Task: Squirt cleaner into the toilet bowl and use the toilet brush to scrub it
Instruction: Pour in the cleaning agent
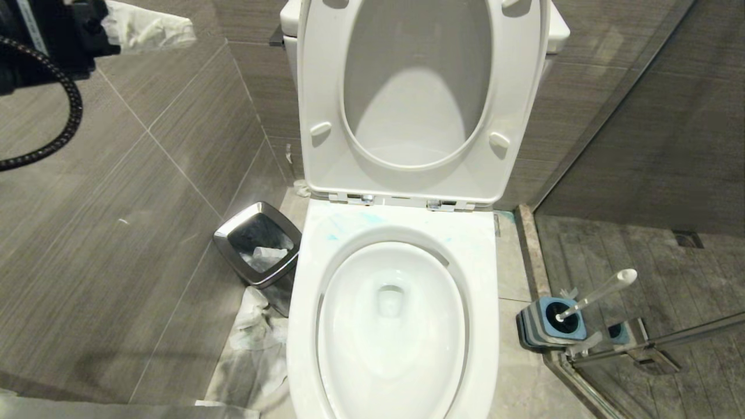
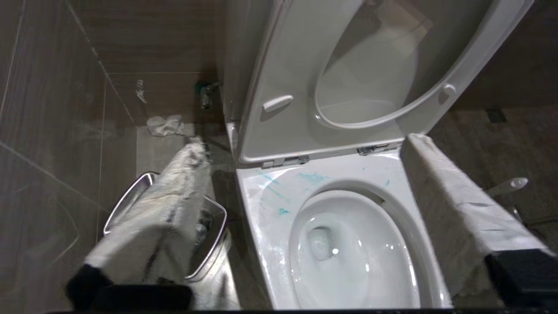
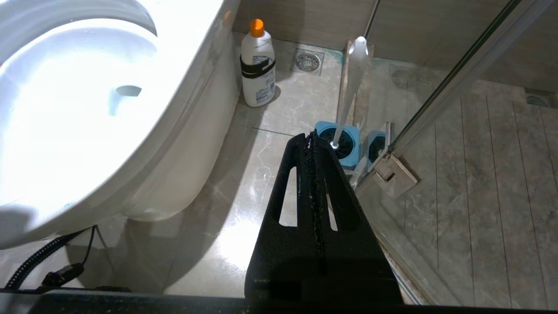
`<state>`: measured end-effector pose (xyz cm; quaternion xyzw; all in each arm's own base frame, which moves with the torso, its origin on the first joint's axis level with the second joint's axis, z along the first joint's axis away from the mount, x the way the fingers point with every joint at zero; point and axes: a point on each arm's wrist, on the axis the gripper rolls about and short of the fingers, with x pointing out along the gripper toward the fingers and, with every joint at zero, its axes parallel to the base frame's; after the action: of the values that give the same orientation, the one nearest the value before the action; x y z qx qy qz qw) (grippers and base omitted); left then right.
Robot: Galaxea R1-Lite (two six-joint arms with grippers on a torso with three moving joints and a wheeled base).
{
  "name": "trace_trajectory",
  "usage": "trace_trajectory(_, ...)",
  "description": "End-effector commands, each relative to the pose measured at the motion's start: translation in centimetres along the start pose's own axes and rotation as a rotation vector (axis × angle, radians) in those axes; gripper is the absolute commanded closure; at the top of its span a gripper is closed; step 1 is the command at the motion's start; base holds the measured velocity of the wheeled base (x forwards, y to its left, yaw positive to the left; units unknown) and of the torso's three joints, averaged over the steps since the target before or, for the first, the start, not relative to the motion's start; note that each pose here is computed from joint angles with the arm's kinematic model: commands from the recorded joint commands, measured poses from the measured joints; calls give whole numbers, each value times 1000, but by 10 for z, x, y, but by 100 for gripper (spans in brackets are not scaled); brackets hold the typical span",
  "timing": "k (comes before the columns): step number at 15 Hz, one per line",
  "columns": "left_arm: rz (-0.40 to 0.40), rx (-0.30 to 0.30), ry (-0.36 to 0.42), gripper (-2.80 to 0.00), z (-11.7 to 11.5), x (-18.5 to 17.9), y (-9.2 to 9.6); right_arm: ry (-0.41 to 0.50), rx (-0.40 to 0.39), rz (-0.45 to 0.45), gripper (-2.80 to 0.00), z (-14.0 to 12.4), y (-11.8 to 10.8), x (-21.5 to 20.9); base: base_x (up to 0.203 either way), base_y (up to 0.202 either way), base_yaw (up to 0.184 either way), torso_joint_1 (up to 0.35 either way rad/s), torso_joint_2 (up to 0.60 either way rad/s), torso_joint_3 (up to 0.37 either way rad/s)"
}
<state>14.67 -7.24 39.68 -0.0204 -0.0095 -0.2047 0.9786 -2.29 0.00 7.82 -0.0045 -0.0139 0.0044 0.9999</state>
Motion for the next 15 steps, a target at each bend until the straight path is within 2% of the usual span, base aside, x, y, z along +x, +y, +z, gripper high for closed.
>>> trace_trajectory(1,2,-1,-35,0,5,-23,1,11,0,0,0,-3,0,1,0,0,0,0,0,0)
trace_trajectory(8,23,-3,-81,0,9,-63,5,11,0,0,0,-3,0,1,0,0,0,0,0,0)
trace_trajectory(15,112,-17,-179,0,17,-103,8,11,0,0,0,-3,0,1,0,0,0,0,0,0)
